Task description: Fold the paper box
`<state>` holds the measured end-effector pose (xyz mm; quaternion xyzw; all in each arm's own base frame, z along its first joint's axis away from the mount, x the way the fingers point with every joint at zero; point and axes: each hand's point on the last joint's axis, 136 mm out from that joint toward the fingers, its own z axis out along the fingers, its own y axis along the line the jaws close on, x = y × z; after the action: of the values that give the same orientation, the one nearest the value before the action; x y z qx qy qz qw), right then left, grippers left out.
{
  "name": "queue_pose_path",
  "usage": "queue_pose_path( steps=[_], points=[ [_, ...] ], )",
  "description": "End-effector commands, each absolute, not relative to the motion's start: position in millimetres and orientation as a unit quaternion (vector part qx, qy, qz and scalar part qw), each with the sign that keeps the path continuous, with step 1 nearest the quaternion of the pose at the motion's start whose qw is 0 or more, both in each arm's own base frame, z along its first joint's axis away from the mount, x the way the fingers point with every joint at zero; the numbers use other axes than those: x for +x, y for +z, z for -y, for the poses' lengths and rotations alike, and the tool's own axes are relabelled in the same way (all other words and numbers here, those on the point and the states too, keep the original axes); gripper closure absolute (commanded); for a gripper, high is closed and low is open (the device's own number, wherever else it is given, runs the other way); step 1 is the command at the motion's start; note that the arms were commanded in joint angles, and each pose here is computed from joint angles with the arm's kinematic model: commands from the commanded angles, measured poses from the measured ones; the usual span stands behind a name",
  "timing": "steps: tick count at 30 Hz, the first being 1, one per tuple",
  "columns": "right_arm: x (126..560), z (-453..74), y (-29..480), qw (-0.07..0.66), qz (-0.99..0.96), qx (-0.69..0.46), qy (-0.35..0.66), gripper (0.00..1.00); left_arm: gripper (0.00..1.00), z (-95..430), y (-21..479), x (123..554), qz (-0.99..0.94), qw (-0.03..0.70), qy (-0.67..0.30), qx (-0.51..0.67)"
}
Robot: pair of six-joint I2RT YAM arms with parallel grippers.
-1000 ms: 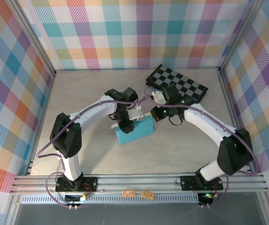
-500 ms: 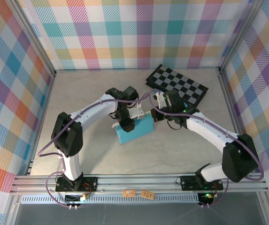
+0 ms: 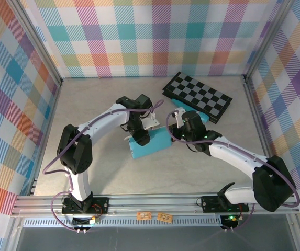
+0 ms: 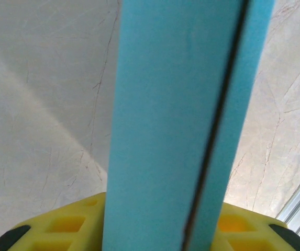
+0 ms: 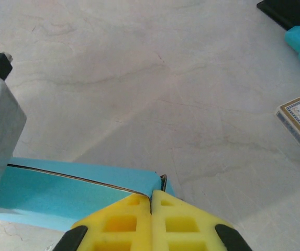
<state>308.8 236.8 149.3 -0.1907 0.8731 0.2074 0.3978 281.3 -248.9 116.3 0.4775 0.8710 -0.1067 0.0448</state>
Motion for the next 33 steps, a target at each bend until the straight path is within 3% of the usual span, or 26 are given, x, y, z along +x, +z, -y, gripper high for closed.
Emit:
queue_pose_path(
  steps=[1,7,11,13,18,25,30,33],
  points=[
    [275.2,-219.9,97.7,0.311,-0.913,-0.201,0.17,1.0,0.55,254.0,143.8,309.2,-0.887,0.132,-0.122,0.425],
    [278.2,-218.5,103.4,0.32,-0.913,-0.188,0.17,1.0,0.4,255.4,174.5,305.3,-0.889,0.203,-0.157,0.38],
    [278.1,-215.5,103.6,0.32,-0.915,-0.181,0.165,1.0,0.37,257.6,178.7,293.9,-0.89,0.194,-0.187,0.367],
    [278.4,-215.1,104.5,0.321,-0.916,-0.176,0.165,1.0,0.28,258.5,183.1,294.2,-0.892,0.198,-0.194,0.357],
    [280.5,-212.1,105.6,0.323,-0.919,-0.161,0.159,1.0,0.3,250.3,204.0,305.8,-0.902,0.238,-0.181,0.311],
    [282.8,-207.2,112.2,0.331,-0.92,-0.146,0.149,1.0,0.5,197.7,215.7,284.8,-0.943,0.231,-0.128,0.201],
    [283.8,-208.6,115.2,0.334,-0.919,-0.15,0.149,1.0,0.51,160.3,208.9,254.9,-0.954,0.215,-0.074,0.196],
    [284.1,-209.7,115.3,0.332,-0.919,-0.152,0.15,1.0,0.5,156.4,205.7,258.4,-0.952,0.211,-0.054,0.214]
  ],
)
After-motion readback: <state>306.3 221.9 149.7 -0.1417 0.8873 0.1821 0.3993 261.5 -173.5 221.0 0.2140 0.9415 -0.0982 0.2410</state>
